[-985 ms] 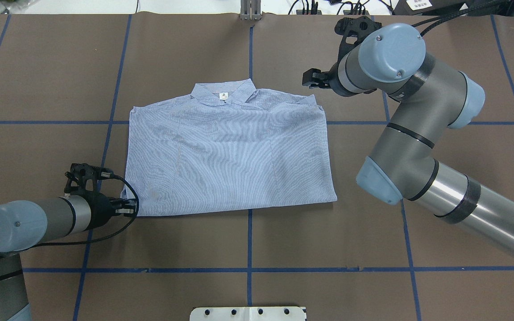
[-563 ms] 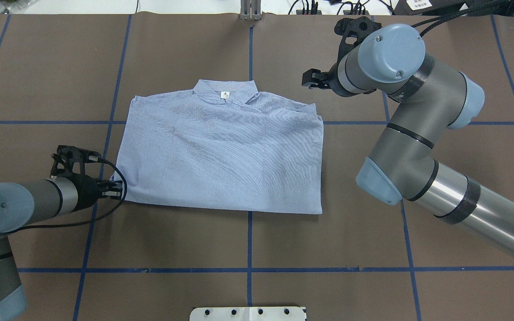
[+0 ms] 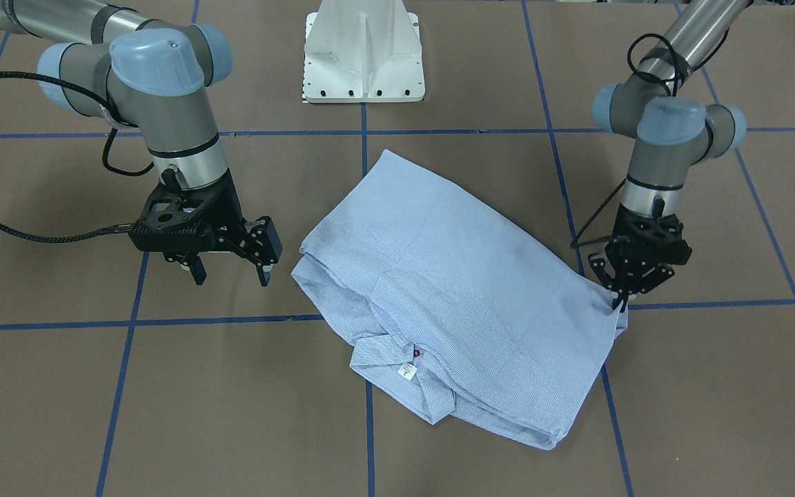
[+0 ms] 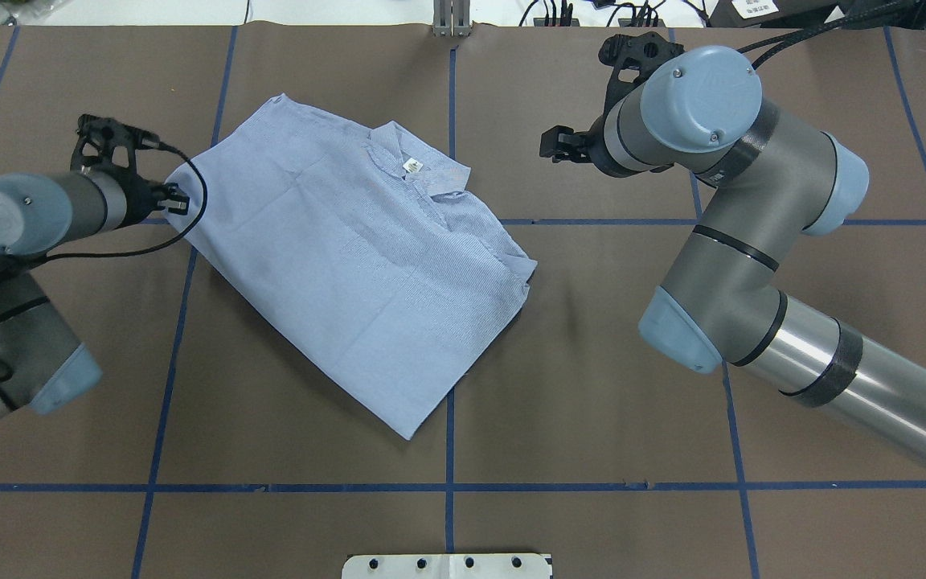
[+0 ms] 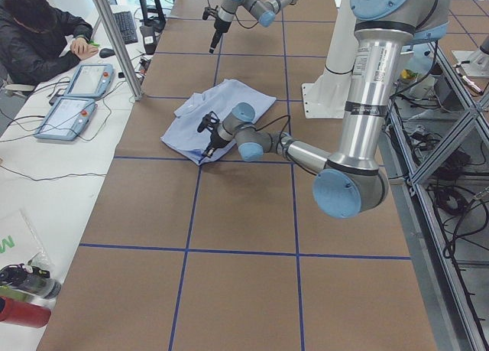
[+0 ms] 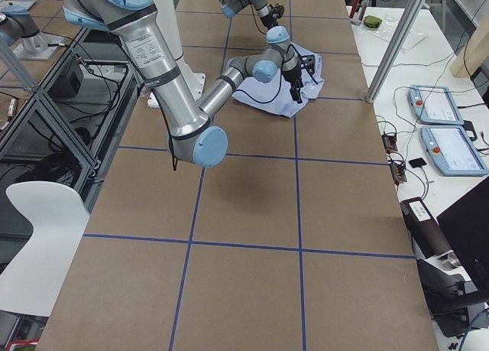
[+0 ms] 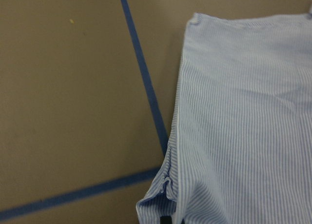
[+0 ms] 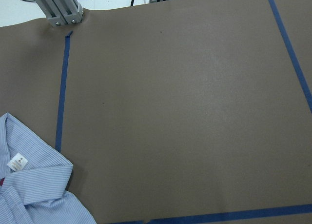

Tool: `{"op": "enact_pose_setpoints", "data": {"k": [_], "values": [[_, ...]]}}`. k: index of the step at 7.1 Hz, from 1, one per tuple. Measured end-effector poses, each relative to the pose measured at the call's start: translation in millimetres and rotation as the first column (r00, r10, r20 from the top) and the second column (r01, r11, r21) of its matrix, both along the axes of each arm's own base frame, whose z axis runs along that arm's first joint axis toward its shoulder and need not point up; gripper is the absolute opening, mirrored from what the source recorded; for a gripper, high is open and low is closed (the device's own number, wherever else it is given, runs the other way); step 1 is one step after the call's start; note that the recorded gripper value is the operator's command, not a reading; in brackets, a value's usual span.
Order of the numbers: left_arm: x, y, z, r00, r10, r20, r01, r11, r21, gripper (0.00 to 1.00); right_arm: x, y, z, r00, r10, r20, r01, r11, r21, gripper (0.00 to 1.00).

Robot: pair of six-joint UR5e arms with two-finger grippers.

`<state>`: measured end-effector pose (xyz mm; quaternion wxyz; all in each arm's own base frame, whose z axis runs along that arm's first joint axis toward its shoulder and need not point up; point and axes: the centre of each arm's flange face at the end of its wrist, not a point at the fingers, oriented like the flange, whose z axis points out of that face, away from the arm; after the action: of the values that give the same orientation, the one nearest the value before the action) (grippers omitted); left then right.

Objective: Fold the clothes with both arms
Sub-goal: 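Drag the shirt with the left gripper away from the robot, rotating it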

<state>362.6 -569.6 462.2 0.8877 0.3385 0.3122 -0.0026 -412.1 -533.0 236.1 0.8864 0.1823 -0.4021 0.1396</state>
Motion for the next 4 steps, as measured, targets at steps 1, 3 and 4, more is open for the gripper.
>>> {"op": "enact_pose_setpoints", "data": {"k": [1,3,4], "values": [[12.0,-51.2,-10.0,0.999,-0.031,0.02,0.031,1.0,-0.003,0.0,-0.7,1.1,-1.7,1.0,-0.001,0.003,0.001,1.0,0.002,1.0],[47.3,-125.0,-49.1,0.998,-0.06,0.034,0.061,0.998,-0.014,0.0,-4.1,4.6,-4.9,1.0,-0.009,0.008,0.008,1.0,0.004,1.0],[61.3,-146.4,-71.6,0.997,-0.067,0.03,0.067,0.998,-0.015,0.0,-7.1,6.9,-6.2,1.0,-0.013,0.011,0.012,1.0,0.004,1.0]]}}
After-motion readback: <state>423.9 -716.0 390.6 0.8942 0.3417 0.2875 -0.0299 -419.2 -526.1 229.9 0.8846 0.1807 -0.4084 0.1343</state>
